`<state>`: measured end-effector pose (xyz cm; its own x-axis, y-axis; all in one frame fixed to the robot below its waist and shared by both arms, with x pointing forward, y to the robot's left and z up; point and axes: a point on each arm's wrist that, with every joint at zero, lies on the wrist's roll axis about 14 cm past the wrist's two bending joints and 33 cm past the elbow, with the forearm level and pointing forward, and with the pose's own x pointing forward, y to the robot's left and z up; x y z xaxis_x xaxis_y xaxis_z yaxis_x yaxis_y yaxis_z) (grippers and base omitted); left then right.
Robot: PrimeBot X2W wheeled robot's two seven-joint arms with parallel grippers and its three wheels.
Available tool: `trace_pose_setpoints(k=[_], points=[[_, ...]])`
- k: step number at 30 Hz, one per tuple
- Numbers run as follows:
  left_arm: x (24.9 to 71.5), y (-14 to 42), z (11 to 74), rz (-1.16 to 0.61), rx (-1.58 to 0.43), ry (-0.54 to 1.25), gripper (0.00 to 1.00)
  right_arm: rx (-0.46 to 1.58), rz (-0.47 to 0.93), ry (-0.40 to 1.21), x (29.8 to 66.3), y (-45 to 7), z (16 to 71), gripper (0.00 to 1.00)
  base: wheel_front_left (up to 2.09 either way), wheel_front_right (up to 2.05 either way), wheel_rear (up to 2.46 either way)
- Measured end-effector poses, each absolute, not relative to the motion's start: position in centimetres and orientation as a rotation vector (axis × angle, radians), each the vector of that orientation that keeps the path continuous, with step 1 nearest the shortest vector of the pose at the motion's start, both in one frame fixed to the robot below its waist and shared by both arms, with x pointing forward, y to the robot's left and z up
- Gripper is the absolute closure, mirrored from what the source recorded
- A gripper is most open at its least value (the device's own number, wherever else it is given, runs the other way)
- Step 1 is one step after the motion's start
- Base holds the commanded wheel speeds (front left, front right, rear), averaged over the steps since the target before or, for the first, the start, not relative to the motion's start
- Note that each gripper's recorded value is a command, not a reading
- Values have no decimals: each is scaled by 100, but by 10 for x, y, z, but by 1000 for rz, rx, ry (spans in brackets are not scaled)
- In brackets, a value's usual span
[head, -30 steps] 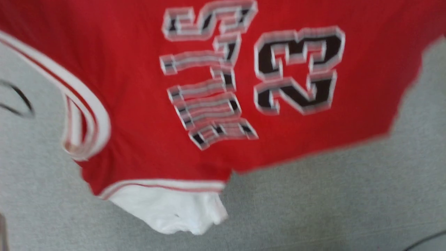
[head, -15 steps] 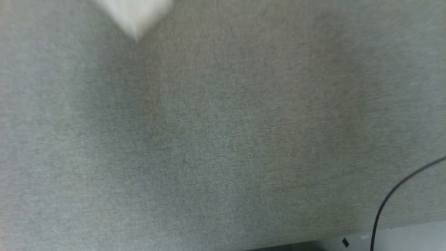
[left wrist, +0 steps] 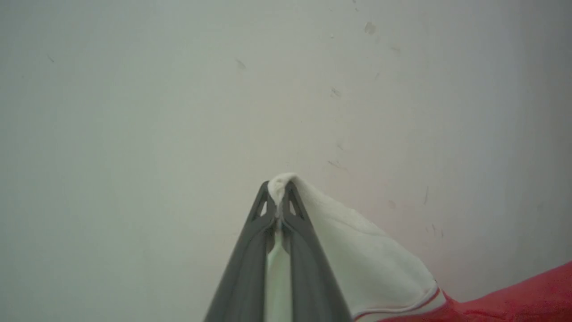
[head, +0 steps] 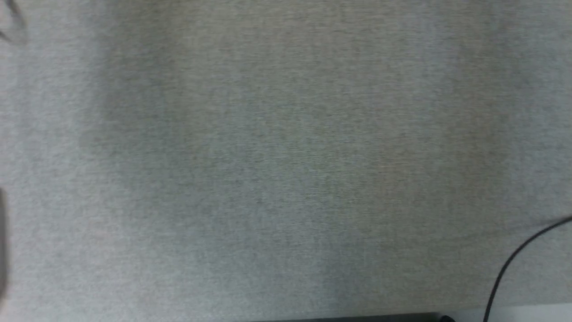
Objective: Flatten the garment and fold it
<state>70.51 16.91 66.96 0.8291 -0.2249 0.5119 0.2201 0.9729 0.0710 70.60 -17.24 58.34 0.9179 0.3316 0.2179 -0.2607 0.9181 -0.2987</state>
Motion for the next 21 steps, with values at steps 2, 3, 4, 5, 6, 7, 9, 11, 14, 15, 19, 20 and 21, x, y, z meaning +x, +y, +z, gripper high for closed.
trace_pose_setpoints(k=[2,3,4,5,6,7,9,11,14,15,19,20,21], points=[[699,167,630,-251,40,-454,100,-252,330,-205,699,-165,552,100,0,0,0],[693,165,611,-260,59,-412,100,-239,334,-173,694,-164,538,100,0,0,0],[685,163,594,-269,62,-372,100,-219,327,-147,689,-166,528,100,0,0,0],[676,161,577,-278,66,-333,100,-197,318,-125,684,-168,519,100,0,0,0],[666,161,562,-284,74,-295,100,-193,320,-111,678,-168,513,100,0,0,0],[655,160,547,-290,73,-259,100,-197,330,-96,671,-166,507,100,0,0,0],[633,163,523,-294,77,-189,100,-188,351,-73,655,-160,498,100,0,0,0],[610,167,497,-298,88,-107,100,-164,372,-37,635,-154,486,100,0,0,0],[573,170,471,-306,87,4,100,-150,414,30,600,-149,466,100,0,0,0],[562,172,467,-304,86,36,100,-150,426,53,588,-149,461,100,0,0,0],[518,191,457,-284,90,168,100,-140,462,145,544,-152,444,100,0,0,0],[507,194,457,-280,86,194,100,-133,464,161,535,-154,442,100,0,0,0],[495,197,456,-280,91,226,100,-132,473,175,526,-154,442,100,0,0,0]])
